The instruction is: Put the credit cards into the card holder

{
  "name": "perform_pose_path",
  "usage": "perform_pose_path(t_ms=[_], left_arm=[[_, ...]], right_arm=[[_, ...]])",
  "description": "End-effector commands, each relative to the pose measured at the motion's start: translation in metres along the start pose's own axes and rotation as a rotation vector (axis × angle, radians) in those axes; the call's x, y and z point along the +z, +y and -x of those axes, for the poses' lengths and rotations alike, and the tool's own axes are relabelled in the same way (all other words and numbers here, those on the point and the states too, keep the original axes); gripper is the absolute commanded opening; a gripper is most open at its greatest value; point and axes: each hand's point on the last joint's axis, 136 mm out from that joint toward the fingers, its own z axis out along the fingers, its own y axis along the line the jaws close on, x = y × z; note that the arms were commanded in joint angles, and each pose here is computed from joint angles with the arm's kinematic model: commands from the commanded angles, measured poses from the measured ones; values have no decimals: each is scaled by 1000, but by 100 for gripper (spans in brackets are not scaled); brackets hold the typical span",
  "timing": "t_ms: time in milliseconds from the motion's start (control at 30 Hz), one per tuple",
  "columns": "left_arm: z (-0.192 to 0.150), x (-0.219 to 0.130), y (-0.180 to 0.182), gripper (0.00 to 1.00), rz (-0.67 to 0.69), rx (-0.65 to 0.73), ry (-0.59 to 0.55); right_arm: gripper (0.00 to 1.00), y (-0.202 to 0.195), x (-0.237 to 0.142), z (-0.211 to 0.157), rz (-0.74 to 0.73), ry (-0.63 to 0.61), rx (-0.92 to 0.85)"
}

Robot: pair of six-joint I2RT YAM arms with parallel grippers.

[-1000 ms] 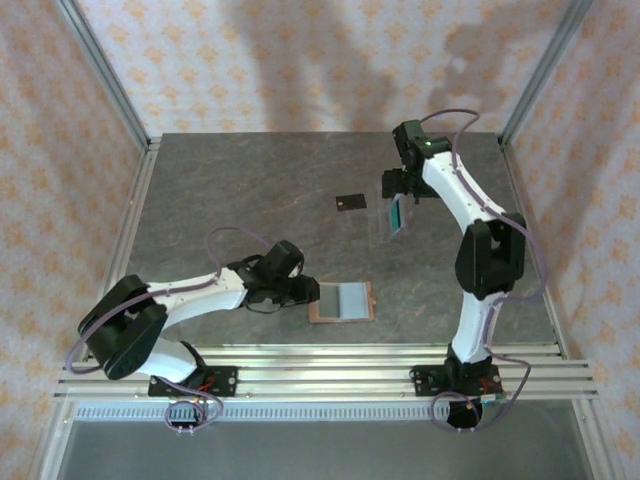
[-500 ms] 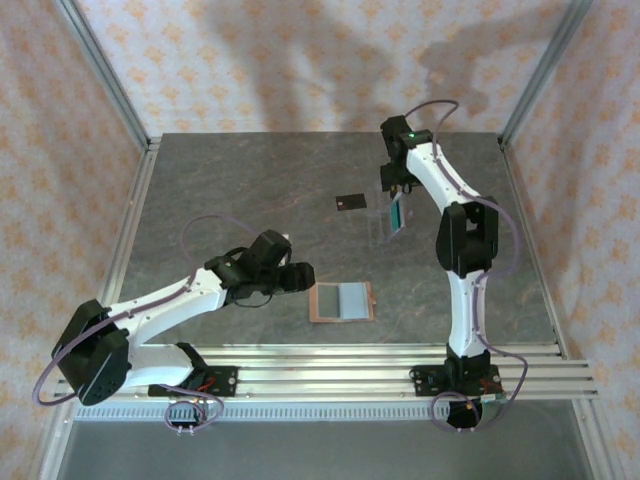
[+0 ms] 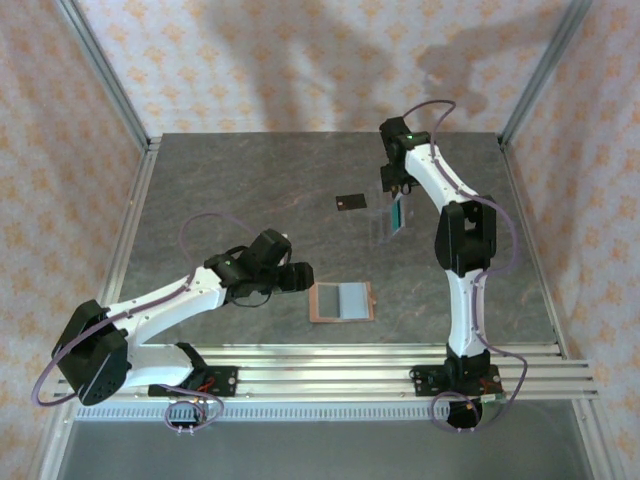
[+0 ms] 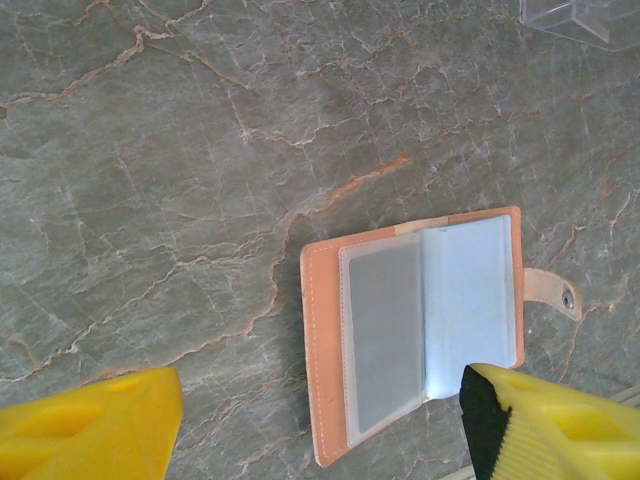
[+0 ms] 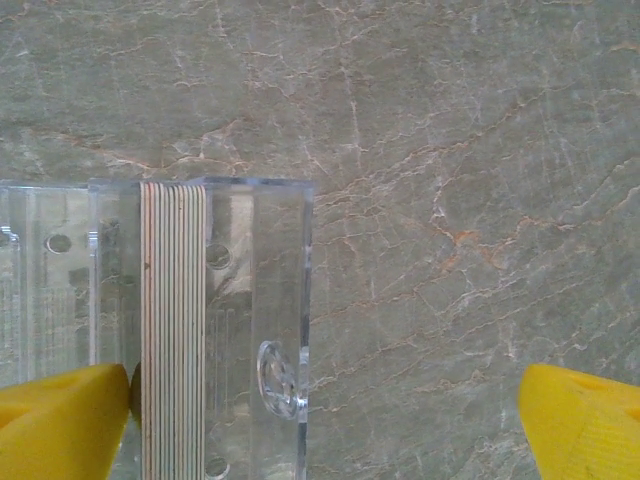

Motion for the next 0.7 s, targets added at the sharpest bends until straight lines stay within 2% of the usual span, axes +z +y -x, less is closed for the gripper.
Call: perform_pose_path(t_ms=[0,567,667], left_arm=[[6,-1,3,75,28,9,-13],[0,7,5,75,30,2,24],[-1,7,6,75,34,2,24]], right_arm=[[99,-22,-3,0,-98,-16,-16],[91,-35,-11,-5,-155,-26,-38],[87,-36,-13,-4,-156,-32,-33]])
